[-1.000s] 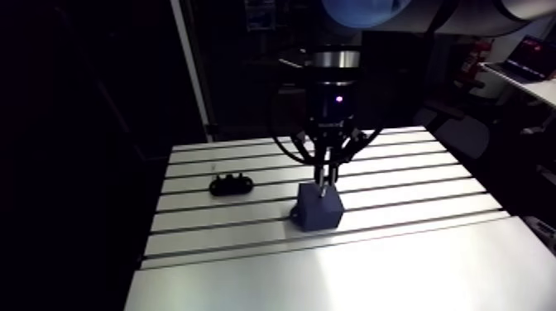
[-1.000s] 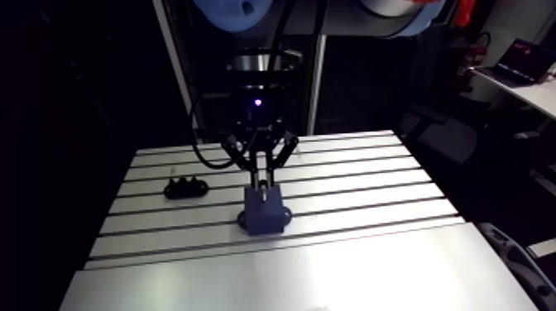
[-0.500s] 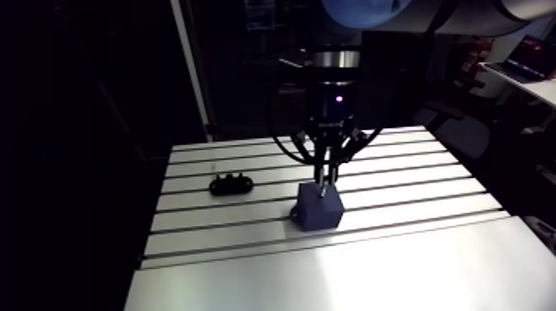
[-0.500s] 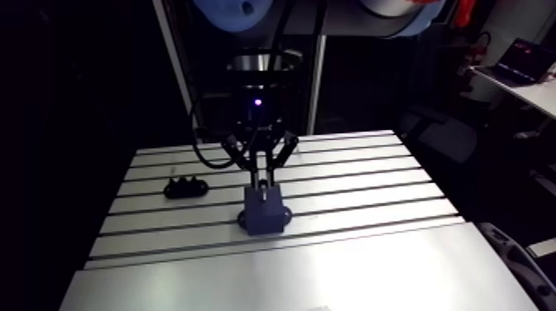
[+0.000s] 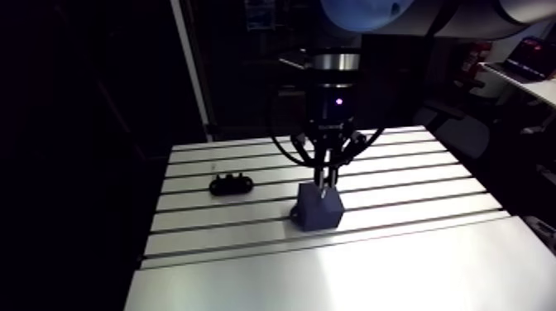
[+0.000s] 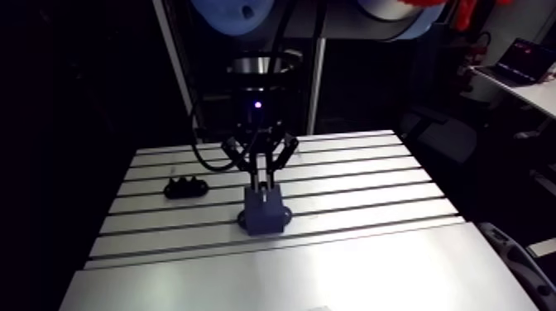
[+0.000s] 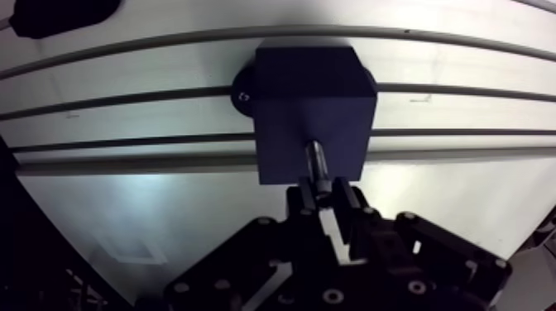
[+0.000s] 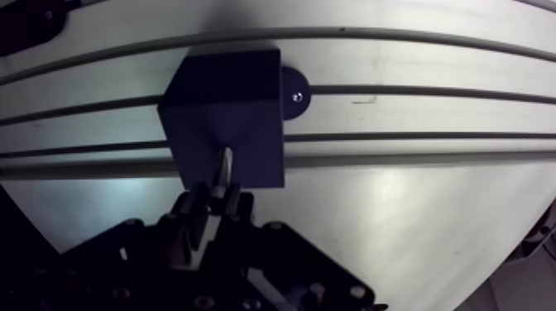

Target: Pick up the M10 bolt and insert it into the hole until fully seated.

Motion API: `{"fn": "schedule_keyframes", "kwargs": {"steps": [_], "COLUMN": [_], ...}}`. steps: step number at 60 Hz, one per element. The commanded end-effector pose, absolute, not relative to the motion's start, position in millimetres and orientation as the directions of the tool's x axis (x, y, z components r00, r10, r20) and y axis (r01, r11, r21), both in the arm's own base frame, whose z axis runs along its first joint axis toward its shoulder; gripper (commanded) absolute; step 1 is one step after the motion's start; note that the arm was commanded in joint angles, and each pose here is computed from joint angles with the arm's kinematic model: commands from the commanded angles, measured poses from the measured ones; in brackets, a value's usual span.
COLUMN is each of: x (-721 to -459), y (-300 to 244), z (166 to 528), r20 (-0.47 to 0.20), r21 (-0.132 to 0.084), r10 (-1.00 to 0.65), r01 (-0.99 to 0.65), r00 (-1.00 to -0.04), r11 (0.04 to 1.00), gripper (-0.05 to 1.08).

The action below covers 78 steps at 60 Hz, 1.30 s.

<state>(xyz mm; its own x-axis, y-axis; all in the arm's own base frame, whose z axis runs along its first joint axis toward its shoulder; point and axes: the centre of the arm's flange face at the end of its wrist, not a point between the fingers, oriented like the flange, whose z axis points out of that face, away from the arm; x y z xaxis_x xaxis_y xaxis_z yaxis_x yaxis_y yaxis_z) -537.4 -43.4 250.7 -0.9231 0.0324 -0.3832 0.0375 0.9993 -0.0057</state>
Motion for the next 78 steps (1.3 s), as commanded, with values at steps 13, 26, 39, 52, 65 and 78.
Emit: {"fn": "schedule_keyframes", "kwargs": {"steps": [13,26,39,52,65,78], "x": [-539.3,-538.4,-538.4,-538.4,-537.9,-537.7], "y": [-42.6,-43.5,-42.6,-42.6,-42.9,-43.2], "z": [250.6,248.6,248.6,248.6,248.8,249.5], "r20": [-0.365,-0.37,-0.37,-0.37,-0.369,-0.368], "r21": [-0.007,-0.009,-0.007,-0.008,-0.009,-0.012], "r10": [0.031,0.028,0.029,0.028,0.028,0.026], "r01": [0.036,0.034,0.034,0.033,0.033,0.033], "r00": [-0.93,-0.929,-0.929,-0.929,-0.929,-0.93], "r11": [0.999,0.999,0.999,0.999,0.999,0.999], "gripper": [1.08,1.08,1.08,1.08,1.08,1.08]}}
